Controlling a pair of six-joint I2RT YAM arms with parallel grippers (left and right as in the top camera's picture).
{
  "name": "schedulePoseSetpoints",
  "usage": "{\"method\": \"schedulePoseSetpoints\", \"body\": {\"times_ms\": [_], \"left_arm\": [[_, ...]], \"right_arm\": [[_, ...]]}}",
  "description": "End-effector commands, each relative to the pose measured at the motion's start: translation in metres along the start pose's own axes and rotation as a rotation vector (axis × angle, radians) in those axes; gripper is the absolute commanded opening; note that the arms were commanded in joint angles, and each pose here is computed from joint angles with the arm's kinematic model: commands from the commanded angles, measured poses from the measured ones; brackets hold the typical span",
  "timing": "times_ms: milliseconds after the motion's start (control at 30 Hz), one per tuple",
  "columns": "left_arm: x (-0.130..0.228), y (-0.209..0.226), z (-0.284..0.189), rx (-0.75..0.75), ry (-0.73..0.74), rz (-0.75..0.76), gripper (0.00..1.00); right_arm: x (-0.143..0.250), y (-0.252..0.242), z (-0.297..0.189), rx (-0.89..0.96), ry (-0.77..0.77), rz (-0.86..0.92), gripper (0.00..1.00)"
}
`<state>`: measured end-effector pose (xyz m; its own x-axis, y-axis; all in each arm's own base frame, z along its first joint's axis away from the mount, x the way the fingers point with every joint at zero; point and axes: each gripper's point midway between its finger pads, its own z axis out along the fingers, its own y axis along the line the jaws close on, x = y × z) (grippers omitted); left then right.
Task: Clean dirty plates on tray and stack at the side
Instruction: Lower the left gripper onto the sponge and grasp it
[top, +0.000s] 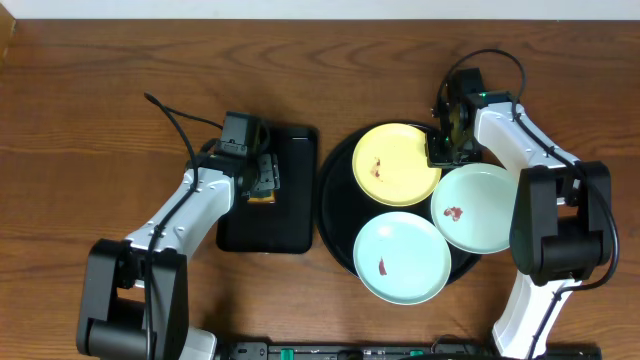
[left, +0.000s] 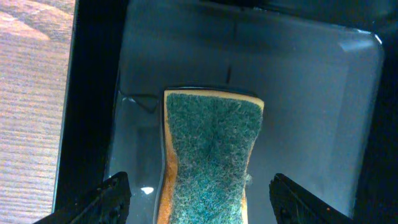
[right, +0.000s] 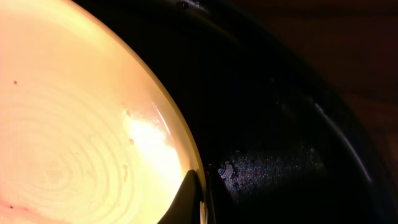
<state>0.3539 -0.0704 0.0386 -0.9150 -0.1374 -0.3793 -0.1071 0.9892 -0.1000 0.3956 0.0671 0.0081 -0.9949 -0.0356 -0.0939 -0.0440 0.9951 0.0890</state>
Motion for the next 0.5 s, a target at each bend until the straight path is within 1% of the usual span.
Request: {"method": "schedulePoseSetpoints", "body": {"times_ms": [0,167,267,467], "left_arm": [[0.0,-0.001,0.001,-0.003,0.0,0.002,0.73],[-0.002,-0.003,0.001,0.009,-0.008,0.002,0.73],[-0.002,-0.014,0.001,0.068,-0.005,0.006,0.73],[-0.01,-0.016,0.001,0.076,-0.034,0.018,0.73]], "right_arm": [[0.003,0.003,0.002,0.022,0.004,-0.023,0.01],[0.003,0.003,0.002,0.022,0.004,-0.023,0.01],[0.002,0.003,0.002,0.022,0.004,-0.023,0.01],[0.002,0.003,0.002,0.022,0.004,-0.023,0.01]]}}
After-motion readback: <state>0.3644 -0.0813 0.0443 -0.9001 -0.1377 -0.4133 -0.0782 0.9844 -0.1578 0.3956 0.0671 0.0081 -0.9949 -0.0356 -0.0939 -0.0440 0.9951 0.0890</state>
